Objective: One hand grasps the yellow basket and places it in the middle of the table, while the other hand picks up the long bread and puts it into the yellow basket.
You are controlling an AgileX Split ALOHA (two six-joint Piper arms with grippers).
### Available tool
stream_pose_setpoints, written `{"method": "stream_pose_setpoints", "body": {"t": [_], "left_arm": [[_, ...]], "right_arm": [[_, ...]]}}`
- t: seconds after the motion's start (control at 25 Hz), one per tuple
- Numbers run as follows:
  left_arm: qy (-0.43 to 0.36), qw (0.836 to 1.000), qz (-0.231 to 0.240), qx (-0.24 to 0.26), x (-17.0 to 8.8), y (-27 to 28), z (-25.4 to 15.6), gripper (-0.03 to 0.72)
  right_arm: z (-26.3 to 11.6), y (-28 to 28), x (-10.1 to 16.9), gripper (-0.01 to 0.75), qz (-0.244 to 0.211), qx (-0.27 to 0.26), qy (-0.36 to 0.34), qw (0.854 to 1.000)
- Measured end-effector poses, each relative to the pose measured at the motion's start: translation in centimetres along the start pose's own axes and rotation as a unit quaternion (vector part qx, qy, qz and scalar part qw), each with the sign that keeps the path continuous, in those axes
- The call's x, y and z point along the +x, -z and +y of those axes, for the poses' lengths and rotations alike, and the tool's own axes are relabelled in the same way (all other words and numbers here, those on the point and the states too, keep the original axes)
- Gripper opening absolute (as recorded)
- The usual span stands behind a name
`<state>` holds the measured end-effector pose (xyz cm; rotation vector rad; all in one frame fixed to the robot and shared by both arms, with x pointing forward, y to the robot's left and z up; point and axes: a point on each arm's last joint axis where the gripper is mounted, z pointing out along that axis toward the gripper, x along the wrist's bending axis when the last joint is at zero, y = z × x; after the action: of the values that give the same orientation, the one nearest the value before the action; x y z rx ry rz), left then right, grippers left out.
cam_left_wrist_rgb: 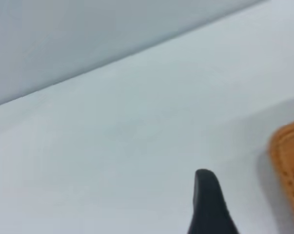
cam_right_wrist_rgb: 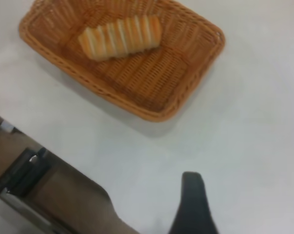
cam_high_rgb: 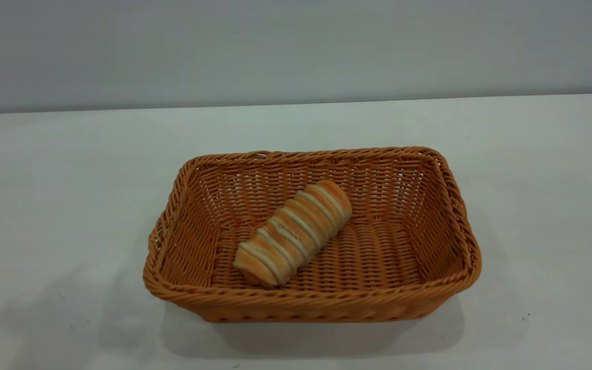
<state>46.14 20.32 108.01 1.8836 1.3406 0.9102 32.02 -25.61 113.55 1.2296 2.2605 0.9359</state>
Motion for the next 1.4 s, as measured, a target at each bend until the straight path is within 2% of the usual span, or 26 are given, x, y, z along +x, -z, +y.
{"method": "stream_pose_setpoints", "body": {"t": [0.28, 0.68, 0.92, 1.12, 1.4], "left_arm": [[0.065, 0.997, 0.02, -0.03, 3.4, 8.4, -1.9, 0.521], [0.07, 0.996, -0.046, 0.013, 4.9, 15.6, -8.4, 0.521], [0.066, 0.994, -0.081, 0.035, 4.7, 16.6, -12.0, 0.521], [0.069, 0.993, -0.088, 0.041, 4.3, 15.9, -14.5, 0.521], [0.067, 0.993, -0.087, 0.049, 4.3, 15.7, -15.1, 0.521]], "right_arm": [[-4.6, 0.5, 0.7, 0.564, -0.009, -0.017, -0.032, 0.999], [-9.2, 0.0, 1.2, 0.564, -0.026, -0.025, -0.053, 0.998], [-11.0, -1.0, 1.1, 0.564, -0.038, -0.013, -0.05, 0.998], [-11.8, -1.4, 1.1, 0.564, -0.04, -0.016, -0.05, 0.998], [-11.8, -1.4, 1.1, 0.557, -0.043, -0.022, -0.049, 0.998]]}}
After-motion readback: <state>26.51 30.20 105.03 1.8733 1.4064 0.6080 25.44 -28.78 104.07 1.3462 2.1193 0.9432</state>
